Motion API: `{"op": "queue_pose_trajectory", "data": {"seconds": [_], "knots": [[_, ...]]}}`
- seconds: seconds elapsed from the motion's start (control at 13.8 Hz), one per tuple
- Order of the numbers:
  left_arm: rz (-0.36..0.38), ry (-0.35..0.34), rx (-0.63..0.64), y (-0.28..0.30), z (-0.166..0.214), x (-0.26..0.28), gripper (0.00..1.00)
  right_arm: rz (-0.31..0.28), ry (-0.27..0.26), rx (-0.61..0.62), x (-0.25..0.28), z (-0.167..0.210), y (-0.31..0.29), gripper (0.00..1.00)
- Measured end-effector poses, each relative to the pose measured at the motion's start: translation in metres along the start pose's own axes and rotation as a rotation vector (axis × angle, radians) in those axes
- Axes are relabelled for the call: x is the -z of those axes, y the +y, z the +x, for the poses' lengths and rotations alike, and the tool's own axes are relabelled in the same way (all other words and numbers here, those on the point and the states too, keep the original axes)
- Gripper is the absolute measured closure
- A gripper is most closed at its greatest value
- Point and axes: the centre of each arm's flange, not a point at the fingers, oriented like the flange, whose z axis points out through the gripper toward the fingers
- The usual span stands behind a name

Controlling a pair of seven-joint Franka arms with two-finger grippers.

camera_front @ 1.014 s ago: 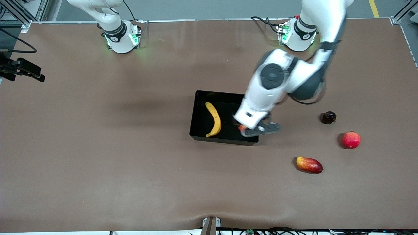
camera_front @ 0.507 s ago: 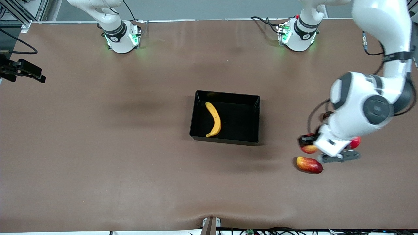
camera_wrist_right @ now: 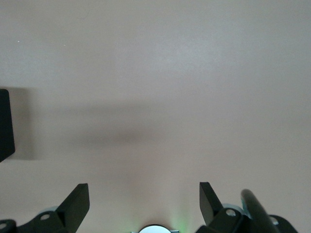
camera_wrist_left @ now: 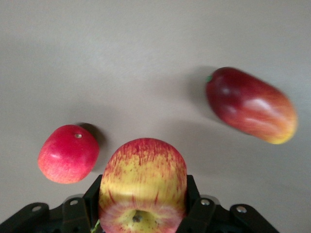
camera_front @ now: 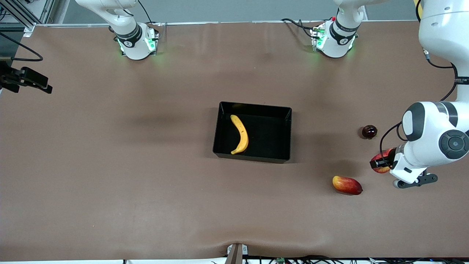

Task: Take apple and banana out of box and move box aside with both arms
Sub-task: 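Lower the apple beside the red apple and open the left gripper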

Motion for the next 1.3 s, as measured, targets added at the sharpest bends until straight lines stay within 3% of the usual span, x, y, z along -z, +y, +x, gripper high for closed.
{"op": "queue_pose_trajectory", "data": {"seconds": [0.51,0.94,1.16,1.23,1.3], "knots": [[-0.019,-0.004,0.018,-0.038,-0.015,-0.058,0.33,0.001,-0.002,0.001,-0.001,0.001,0.0,0.0],[-0.033,-0.064,-0.02,-0.026,-0.022,-0.1,0.33,0.001,-0.002,0.001,-0.001,0.001,-0.001,0.0],[-0.042,-0.025,-0.068,-0.02,-0.016,-0.081,0.07,0.001,-0.002,0.002,-0.001,0.001,-0.001,0.0],[-0.046,0.0,-0.076,-0.015,-0.013,-0.063,0.0,0.001,-0.002,0.002,-0.001,0.001,-0.001,0.0],[-0.047,0.023,-0.086,-0.01,-0.012,-0.039,0.0,0.001,-0.002,0.002,-0.001,0.001,-0.001,0.0]]}}
